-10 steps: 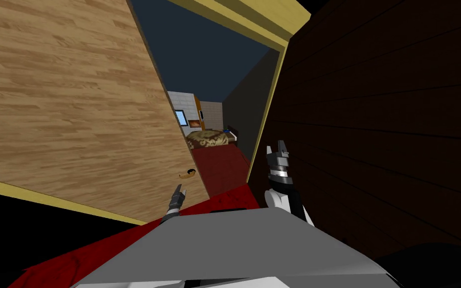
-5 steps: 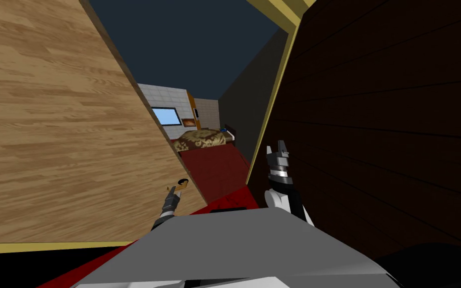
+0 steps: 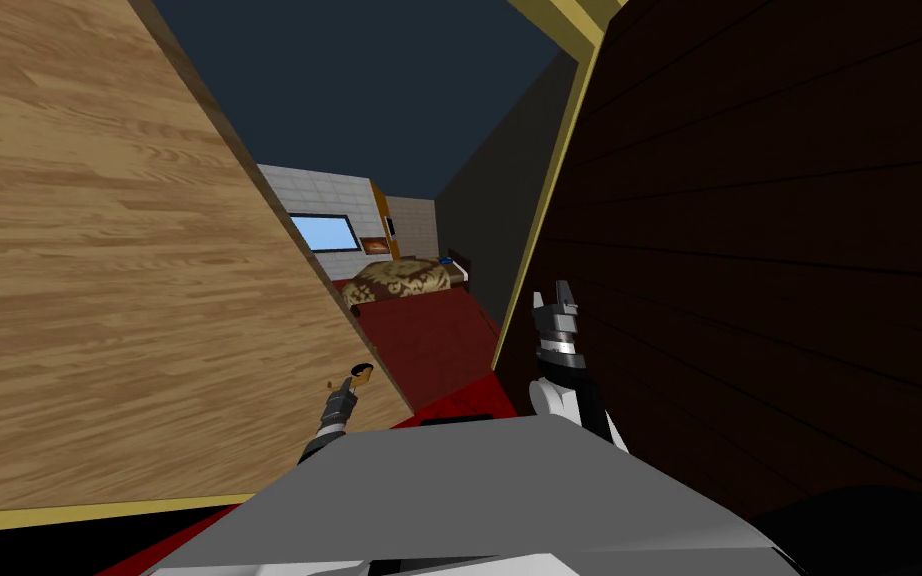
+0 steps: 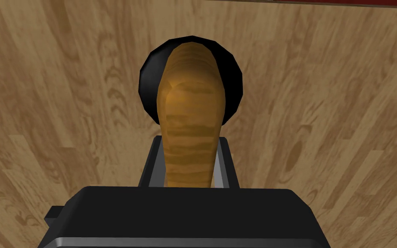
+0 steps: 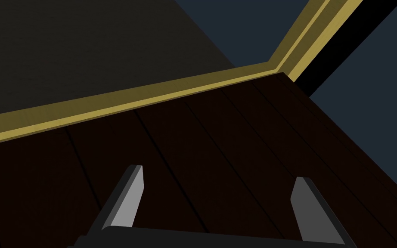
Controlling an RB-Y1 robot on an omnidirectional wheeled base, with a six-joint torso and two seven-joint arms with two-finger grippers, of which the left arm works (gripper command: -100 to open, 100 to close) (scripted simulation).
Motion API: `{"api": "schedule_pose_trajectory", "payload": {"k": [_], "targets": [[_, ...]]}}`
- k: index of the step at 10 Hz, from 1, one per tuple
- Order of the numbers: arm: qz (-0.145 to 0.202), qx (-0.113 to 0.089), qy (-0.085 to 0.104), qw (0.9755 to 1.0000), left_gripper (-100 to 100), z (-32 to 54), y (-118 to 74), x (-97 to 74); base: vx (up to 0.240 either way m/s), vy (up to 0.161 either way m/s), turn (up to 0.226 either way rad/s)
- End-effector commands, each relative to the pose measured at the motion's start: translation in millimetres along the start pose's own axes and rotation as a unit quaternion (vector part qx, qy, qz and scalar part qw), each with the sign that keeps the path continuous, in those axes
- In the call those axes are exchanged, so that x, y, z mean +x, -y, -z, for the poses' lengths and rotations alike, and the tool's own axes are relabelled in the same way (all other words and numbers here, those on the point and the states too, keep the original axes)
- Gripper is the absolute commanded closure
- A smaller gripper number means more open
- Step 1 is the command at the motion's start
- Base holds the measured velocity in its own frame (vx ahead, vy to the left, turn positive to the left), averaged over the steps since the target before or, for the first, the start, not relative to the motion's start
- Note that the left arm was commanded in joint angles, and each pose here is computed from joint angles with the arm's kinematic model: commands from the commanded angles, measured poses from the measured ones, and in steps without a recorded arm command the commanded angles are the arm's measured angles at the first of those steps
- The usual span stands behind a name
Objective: Pull the door open
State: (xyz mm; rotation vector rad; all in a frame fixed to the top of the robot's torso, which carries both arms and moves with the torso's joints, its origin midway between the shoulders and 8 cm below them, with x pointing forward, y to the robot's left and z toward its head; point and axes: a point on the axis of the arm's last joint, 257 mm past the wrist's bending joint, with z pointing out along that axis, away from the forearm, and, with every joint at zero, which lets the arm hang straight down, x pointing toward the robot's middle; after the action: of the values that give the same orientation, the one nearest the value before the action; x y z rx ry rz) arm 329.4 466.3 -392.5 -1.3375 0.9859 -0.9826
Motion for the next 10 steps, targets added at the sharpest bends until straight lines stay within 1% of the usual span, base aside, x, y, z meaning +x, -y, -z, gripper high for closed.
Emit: {"api": "schedule_pose_trajectory", "payload": {"k": [1, 3, 4, 5, 6, 10], "targets": [[0.0, 0.0, 0.0, 1.0, 100, 0.6, -0.2, 0.1, -0.011, -0.001, -0.002], [0.0, 0.0, 0.0, 1.0, 100, 0.6, -0.2, 0.1, 0.0, 0.0, 0.0], [0.0, -0.001, -0.008, 1.0, 100, 5.4, -0.9, 0.5, -0.094, 0.01, -0.092], [-0.001, 0.0, -0.013, 0.9999, 100, 8.3, -0.6, 0.6, -0.131, 0.024, -0.153], [-0.001, 0.0, -0.016, 0.9999, 100, 10.0, -0.4, 0.6, -0.176, 0.031, -0.099], [-0.001, 0.001, -0.044, 0.999, 100, 25.4, 0.7, 1.7, -0.209, 0.023, -0.118]]}}
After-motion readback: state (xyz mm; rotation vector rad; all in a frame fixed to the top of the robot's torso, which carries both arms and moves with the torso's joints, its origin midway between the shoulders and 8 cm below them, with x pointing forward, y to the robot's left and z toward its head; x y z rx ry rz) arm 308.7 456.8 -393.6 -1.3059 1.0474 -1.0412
